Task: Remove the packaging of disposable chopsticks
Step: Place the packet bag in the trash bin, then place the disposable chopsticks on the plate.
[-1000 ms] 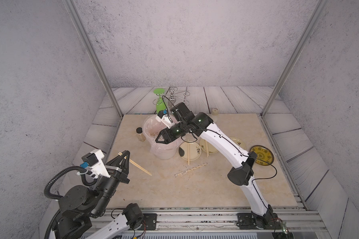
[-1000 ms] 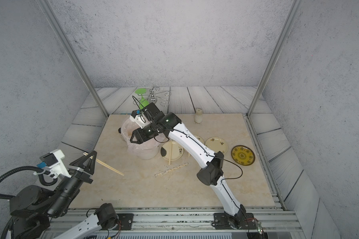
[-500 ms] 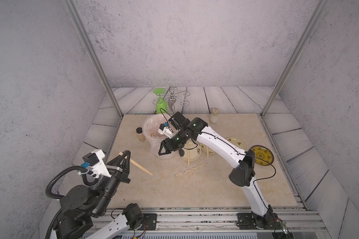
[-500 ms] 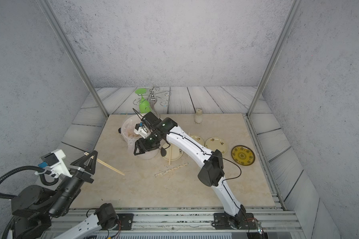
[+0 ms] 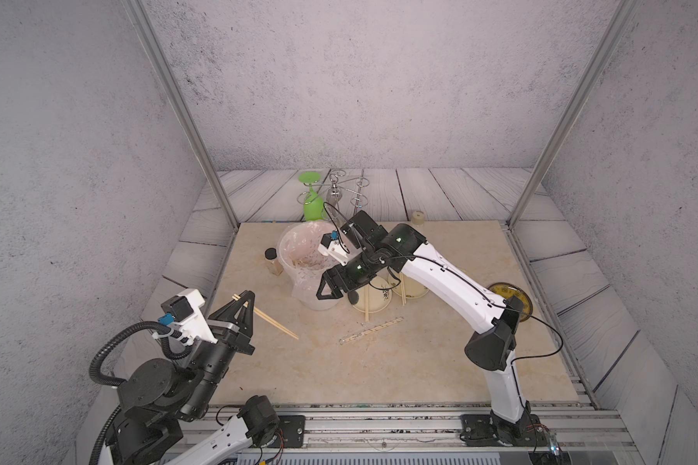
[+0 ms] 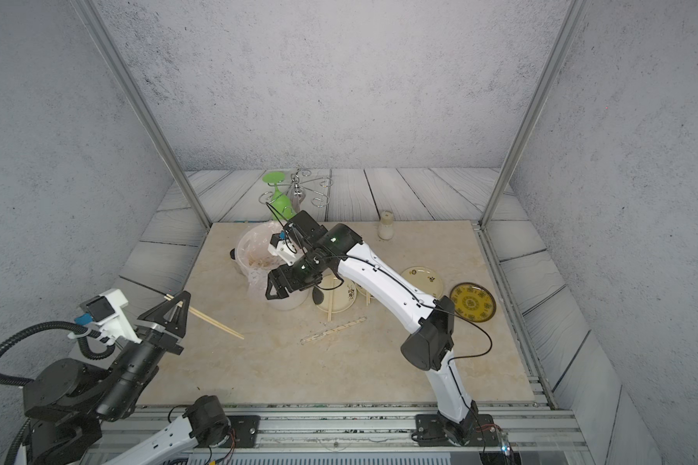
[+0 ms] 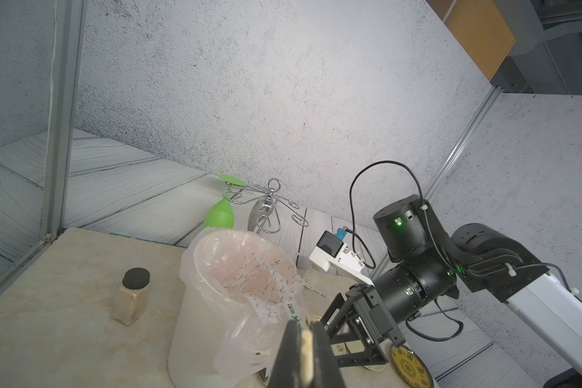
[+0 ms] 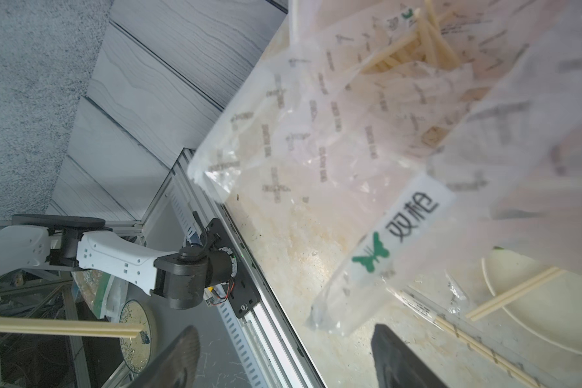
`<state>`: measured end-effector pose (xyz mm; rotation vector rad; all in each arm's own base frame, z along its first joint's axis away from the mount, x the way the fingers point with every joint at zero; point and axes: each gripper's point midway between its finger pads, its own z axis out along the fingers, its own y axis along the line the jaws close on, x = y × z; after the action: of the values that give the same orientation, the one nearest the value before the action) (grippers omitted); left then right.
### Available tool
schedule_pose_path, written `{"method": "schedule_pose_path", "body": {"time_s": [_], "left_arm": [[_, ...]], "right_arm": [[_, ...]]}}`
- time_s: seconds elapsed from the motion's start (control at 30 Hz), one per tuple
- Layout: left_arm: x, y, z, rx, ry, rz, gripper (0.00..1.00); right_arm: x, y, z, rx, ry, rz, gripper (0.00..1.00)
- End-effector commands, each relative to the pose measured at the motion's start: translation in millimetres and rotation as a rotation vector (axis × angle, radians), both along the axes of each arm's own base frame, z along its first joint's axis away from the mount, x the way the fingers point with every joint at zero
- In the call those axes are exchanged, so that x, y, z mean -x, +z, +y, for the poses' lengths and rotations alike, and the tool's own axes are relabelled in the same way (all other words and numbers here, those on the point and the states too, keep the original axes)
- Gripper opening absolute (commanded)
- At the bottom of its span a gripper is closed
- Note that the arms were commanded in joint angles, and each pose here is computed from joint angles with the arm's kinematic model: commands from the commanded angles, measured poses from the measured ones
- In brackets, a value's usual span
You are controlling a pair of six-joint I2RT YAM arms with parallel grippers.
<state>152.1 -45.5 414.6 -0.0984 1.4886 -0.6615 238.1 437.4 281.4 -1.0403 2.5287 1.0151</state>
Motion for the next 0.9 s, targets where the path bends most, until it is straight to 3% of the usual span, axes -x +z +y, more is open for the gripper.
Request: {"method": "schedule_pose_path", "body": {"time_s": [0.0,0.3,0.43,0.53,0.77,0.87], "left_arm": [[-5,3,-4,-0.010,0.011,-0.004,0.00],[-10,12,-21,-0.038,-0.028,0.000,0.00],[-14,18,-43,-0.048,-0.095,0.008,0.00],[-18,26,-72,-0.049,-0.194,0.020,0.00],[-19,47,-164,-0.033,-0.528,0.046,0.00],[-19,54,-190,0.007,-0.626,0.044,0.00]], "right_arm": [[8,16,-24,0.035,-0.015,-0.055,0.85],[21,26,-60,0.062,-0.046,-0.118,0.89],[33,41,-83,0.041,-0.035,-0.187,0.84],[48,58,-89,-0.060,0.028,-0.249,0.79],[93,117,-84,-0.457,0.203,-0.359,0.59],[103,130,-87,-0.533,0.235,-0.394,0.52]]}}
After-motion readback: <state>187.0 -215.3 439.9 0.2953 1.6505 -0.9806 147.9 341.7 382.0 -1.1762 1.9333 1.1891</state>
